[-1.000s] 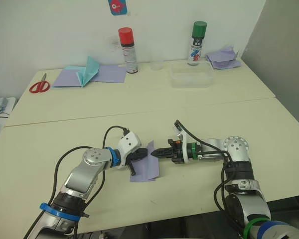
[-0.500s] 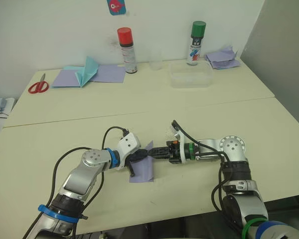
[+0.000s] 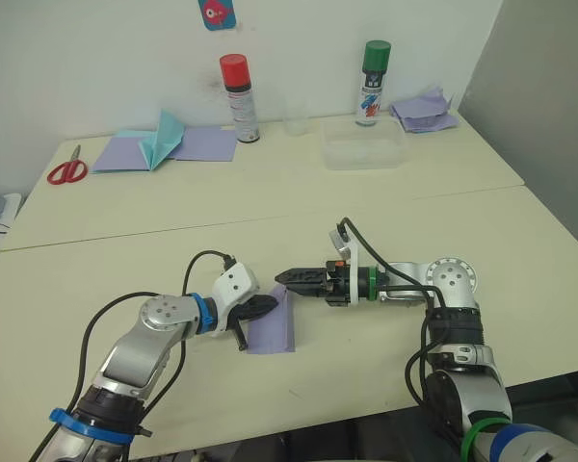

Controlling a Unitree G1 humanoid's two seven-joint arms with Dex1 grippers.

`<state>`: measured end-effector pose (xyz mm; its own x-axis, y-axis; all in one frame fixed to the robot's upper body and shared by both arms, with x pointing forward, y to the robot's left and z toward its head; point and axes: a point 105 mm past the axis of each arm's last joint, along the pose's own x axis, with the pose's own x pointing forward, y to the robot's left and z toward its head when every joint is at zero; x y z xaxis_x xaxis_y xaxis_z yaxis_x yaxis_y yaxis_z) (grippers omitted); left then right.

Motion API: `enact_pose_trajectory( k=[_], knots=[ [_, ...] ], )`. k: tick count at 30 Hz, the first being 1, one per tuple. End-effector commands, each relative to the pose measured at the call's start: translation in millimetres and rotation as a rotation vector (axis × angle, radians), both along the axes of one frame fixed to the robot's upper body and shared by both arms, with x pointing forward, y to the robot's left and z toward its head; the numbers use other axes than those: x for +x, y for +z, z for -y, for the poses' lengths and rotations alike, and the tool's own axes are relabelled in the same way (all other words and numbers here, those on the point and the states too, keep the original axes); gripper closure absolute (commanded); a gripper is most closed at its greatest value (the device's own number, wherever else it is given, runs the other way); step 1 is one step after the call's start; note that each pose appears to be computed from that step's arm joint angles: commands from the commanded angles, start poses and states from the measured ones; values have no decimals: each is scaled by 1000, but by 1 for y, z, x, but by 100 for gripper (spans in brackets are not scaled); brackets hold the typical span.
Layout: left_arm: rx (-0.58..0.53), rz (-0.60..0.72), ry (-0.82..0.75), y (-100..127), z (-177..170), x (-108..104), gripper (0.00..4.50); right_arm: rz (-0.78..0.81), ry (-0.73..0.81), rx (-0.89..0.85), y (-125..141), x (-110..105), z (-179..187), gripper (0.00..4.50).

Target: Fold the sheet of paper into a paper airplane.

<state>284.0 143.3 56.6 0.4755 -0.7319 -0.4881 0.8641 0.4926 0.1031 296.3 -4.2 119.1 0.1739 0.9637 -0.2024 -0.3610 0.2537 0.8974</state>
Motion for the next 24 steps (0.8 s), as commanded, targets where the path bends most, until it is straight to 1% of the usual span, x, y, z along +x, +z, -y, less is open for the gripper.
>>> enact_pose_trajectory(
  k=[1, 3, 8, 9, 14, 20, 24],
  knots=[
    [84, -149, 65, -35, -21, -15, 450, 3, -39, 22, 3, 7, 2, 181],
    [85, -150, 67, -36, -21, -15, 450, -7, -51, 18, -1, 8, 2, 236],
    [84, -153, 68, -39, -18, -15, 450, -35, -77, 26, -6, 10, 0, 421],
    [84, -153, 67, -39, -18, -15, 450, -37, -80, 27, -6, 11, -1, 446],
    [82, -154, 65, -39, -17, -15, 450, -54, -94, 46, -7, 12, -5, 446],
    [83, -152, 62, -39, -16, -14, 450, -41, -77, 10, -12, 7, -6, 446],
    [85, -150, 59, -39, -16, -13, 450, -38, -89, -1, -14, 9, -6, 446]
  ],
)
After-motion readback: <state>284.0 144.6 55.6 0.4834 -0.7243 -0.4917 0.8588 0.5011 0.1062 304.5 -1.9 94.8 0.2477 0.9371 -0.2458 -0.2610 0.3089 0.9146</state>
